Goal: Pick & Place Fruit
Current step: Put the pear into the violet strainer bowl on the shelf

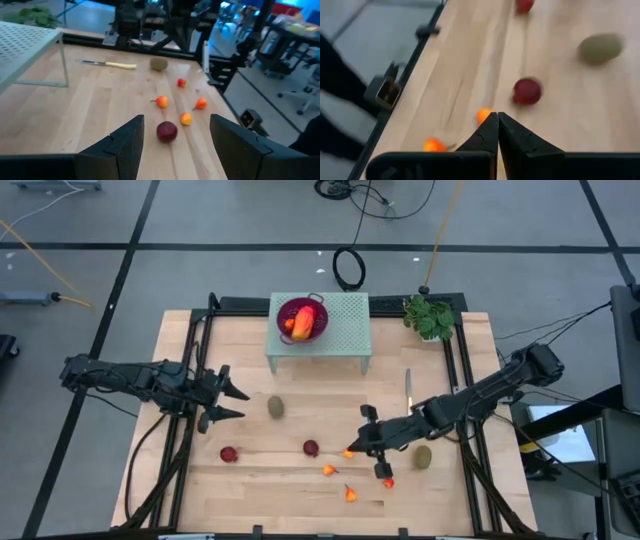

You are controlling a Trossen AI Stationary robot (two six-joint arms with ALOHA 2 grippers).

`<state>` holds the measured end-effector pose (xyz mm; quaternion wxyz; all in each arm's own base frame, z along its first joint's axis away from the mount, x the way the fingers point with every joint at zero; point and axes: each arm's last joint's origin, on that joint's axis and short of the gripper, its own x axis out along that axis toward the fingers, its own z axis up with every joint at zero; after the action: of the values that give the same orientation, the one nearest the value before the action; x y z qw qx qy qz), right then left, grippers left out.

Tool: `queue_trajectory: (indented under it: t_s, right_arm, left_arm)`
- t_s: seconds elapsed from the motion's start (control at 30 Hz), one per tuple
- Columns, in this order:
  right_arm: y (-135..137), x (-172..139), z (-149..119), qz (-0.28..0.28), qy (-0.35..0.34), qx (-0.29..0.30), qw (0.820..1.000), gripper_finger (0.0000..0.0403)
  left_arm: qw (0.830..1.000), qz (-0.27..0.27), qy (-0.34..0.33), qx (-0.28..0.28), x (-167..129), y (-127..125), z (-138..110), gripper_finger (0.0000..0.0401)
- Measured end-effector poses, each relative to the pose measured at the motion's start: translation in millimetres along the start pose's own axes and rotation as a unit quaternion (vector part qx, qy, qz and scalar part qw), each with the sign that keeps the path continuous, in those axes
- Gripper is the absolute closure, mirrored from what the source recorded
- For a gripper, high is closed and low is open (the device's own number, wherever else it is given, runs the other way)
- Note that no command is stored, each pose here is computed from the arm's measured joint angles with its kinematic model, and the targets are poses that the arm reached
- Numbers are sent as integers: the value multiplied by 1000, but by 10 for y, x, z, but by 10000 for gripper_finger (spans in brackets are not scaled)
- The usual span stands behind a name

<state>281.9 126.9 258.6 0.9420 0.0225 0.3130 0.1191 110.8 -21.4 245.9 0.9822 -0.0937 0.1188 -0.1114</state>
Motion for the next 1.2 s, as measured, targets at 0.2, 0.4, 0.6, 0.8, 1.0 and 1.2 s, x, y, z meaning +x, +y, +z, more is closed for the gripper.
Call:
queue_trajectory:
  t_s: [0.2,0.4,0.6,0.8,1.0,1.2]
  right_arm:
    - [72,256,21,38,98,-31,994,398]
    - [48,432,-79,36,133,-81,987,398]
    - [-49,456,-91,31,144,-124,981,387]
    - [-150,459,-86,24,151,-135,979,332]
    - [-214,467,-124,25,159,-181,970,260]
    - [-254,513,-262,32,159,-236,958,215]
  left_arm:
    - [1000,-26,-16,6,-75,-3,-77,174]
    - [999,-45,-25,4,-120,-12,-102,174]
    - [998,-49,-30,4,-137,-15,-97,174]
    - [998,-49,-31,-5,-138,-16,-96,174]
    - [998,-49,-30,-18,-137,-15,-96,174]
    - [998,-48,-30,-29,-137,-14,-96,174]
